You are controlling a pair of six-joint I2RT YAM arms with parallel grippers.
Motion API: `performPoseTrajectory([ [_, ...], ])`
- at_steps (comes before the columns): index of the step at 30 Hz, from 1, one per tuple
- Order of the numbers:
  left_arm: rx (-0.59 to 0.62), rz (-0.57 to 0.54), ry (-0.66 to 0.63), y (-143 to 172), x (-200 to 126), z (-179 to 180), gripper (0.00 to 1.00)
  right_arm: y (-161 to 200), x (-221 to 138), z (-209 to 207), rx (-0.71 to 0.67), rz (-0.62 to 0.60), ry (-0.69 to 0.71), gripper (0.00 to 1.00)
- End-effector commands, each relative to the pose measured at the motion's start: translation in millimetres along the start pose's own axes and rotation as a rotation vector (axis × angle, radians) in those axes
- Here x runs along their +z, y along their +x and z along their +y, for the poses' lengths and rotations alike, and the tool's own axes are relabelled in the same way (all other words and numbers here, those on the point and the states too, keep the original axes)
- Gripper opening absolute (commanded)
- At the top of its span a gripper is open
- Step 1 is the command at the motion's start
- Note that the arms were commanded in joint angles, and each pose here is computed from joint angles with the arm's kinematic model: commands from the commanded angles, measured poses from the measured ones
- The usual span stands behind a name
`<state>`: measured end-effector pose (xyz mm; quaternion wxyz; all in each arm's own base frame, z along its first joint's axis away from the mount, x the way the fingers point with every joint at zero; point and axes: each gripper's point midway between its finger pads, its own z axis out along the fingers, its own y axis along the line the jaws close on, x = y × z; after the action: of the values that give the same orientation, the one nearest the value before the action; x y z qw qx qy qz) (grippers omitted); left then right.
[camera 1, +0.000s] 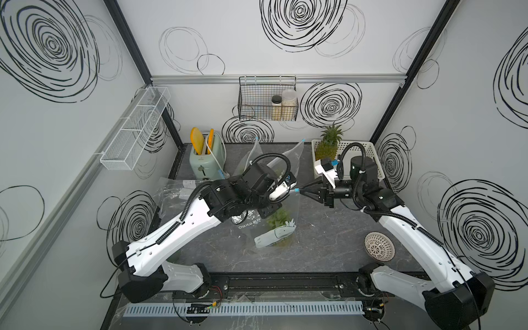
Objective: Open the zip-top bag and take out the pineapple
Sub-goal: Unzip the zipper on the zipper food storage bag.
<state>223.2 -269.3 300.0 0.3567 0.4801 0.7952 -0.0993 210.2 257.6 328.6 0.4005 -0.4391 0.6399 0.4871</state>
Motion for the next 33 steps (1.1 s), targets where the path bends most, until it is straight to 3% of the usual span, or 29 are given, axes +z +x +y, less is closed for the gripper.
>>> performPoseTrajectory([
  [1, -0.01, -0.068, -0.01, -11, -7, 4, 0.0, 0, 3, 7, -0.017, -0.013, -0.05, 0.1],
  [9, -0.027, -0.108, -0.001, -18, -11, 6, 0.02, 1, 3, 6, -0.002, -0.02, -0.043, 0.0],
  [14, -0.02, -0.169, 0.088, -37, -15, -2, 0.33, -1, 0, 9, -0.011, -0.037, -0.036, 0.0],
  [18, 0.01, -0.203, 0.215, -53, -16, -20, 0.44, -1, -2, 12, -0.025, -0.039, -0.033, 0.0],
  [24, 0.031, -0.2, 0.321, -60, -4, -33, 0.47, -3, -3, 16, -0.044, -0.046, -0.033, 0.0],
  [33, 0.012, -0.214, 0.334, -67, 8, -29, 0.45, -4, -3, 17, -0.056, -0.045, -0.034, 0.0],
])
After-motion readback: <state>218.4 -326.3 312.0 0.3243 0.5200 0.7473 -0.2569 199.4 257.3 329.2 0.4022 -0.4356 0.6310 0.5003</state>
